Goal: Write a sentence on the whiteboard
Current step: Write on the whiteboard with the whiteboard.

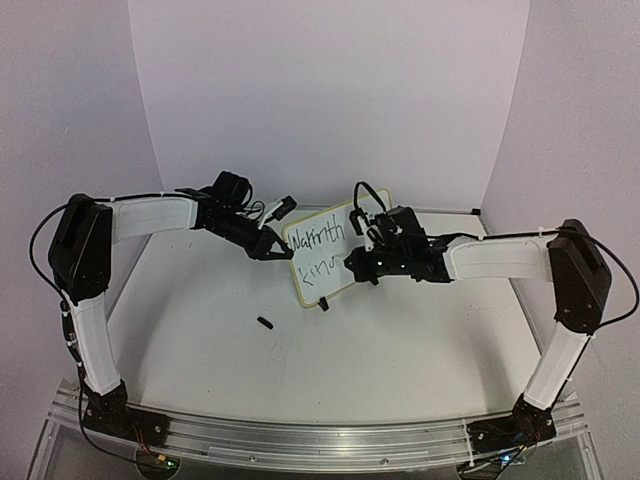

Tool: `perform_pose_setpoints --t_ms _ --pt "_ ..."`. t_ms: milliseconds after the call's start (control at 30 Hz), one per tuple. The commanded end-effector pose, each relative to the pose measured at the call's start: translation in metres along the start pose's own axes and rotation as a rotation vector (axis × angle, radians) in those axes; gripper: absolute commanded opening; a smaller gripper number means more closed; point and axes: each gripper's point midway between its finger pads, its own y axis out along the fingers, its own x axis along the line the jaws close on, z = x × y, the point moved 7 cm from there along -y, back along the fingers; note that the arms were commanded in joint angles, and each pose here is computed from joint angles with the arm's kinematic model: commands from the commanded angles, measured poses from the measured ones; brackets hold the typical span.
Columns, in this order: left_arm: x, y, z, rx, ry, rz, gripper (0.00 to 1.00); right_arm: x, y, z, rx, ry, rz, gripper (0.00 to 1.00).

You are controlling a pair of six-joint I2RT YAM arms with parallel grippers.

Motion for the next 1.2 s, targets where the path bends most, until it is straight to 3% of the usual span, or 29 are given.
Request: perform_pose_setpoints --t_ms 0,300,1167 --pt "-0.007 0.03 0.045 0.191 -0.099 0.04 0.0 0.005 -0.019 -0.043 -0.148 -0.013 0.006 0.0" --pt "-0.007 0.031 0.046 0.192 -0.1 0.041 0.0 0.004 -0.021 -0.034 -0.157 0.002 -0.008 0.0" --pt "-0.007 0.03 0.045 0.189 -0.099 0.043 0.0 -0.011 0.015 0.024 -0.012 0.049 0.026 0.0"
